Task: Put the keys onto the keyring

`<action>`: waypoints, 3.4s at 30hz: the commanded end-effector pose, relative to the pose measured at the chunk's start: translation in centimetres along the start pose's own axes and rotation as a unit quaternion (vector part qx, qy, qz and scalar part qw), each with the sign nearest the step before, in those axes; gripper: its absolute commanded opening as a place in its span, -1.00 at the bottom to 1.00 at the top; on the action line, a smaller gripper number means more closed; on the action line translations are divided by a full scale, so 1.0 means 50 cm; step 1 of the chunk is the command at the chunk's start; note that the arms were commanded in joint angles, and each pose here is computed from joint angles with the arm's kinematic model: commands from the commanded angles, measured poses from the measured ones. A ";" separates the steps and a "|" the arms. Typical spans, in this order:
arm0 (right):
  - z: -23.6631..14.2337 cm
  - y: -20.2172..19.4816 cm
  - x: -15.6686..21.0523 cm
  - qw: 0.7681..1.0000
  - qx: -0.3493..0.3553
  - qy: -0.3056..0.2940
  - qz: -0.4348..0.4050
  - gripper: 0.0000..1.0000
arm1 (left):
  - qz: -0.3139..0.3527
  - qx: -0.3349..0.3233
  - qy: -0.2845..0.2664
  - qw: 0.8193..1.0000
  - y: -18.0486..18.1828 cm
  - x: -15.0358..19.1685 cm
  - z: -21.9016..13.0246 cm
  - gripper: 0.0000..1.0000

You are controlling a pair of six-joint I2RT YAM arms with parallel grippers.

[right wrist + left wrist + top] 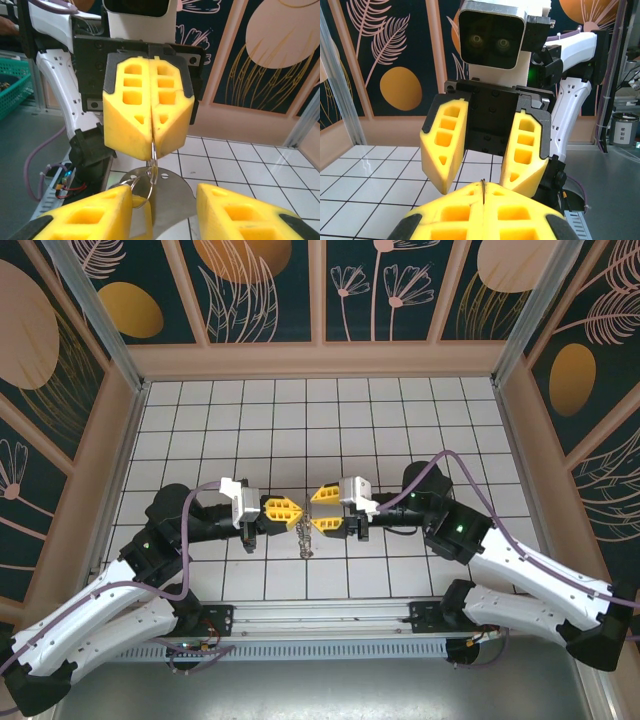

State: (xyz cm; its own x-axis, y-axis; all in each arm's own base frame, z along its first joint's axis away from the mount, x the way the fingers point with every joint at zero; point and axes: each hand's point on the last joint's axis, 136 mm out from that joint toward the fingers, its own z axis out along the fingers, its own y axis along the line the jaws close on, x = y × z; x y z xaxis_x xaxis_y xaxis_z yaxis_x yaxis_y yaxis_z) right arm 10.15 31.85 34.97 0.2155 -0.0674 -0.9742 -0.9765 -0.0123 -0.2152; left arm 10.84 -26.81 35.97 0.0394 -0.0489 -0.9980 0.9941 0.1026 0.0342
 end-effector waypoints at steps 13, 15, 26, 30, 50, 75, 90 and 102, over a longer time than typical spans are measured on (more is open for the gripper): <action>0.022 0.004 -0.019 0.999 -0.024 -0.026 0.003 -0.47 | 0.013 0.008 -0.024 1.000 -0.006 -0.022 -0.002 -1.00; 0.025 0.002 -0.016 0.999 -0.025 -0.023 0.002 -0.57 | 0.013 0.008 -0.024 1.000 -0.006 -0.022 -0.001 -1.00; 0.017 -0.016 -0.019 1.000 0.002 0.001 -0.013 -1.00 | -0.008 -0.023 0.053 0.998 0.022 0.024 0.006 -0.95; 0.019 -0.035 0.010 0.998 0.019 0.064 -0.021 -1.00 | -0.008 -0.057 0.124 0.991 0.045 0.047 -0.005 -0.58; 0.021 -0.025 0.051 0.984 -0.004 0.176 -0.036 -1.00 | -0.014 -0.030 0.196 0.980 0.053 0.058 0.017 -0.57; 0.030 -0.011 0.046 0.986 -0.027 0.162 -0.024 -0.73 | 0.006 -0.031 0.129 0.991 0.044 0.031 0.016 -1.00; 0.040 -0.007 0.036 0.992 -0.030 0.124 -0.018 -0.87 | 0.026 -0.012 -0.010 1.000 0.019 -0.040 0.013 -1.00; 0.013 -0.028 0.032 0.989 0.000 0.146 -0.028 -1.00 | -0.003 -0.037 0.088 0.995 0.042 0.033 0.016 -0.93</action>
State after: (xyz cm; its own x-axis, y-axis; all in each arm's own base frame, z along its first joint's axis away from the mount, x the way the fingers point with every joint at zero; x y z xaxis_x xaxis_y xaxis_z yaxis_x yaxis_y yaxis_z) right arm 11.37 32.86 33.30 0.2441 -0.3299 -0.9119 -0.9688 -0.0419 -0.2442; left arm 12.58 -27.57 34.61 0.0155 0.0612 -0.9980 0.9884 0.1496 0.0245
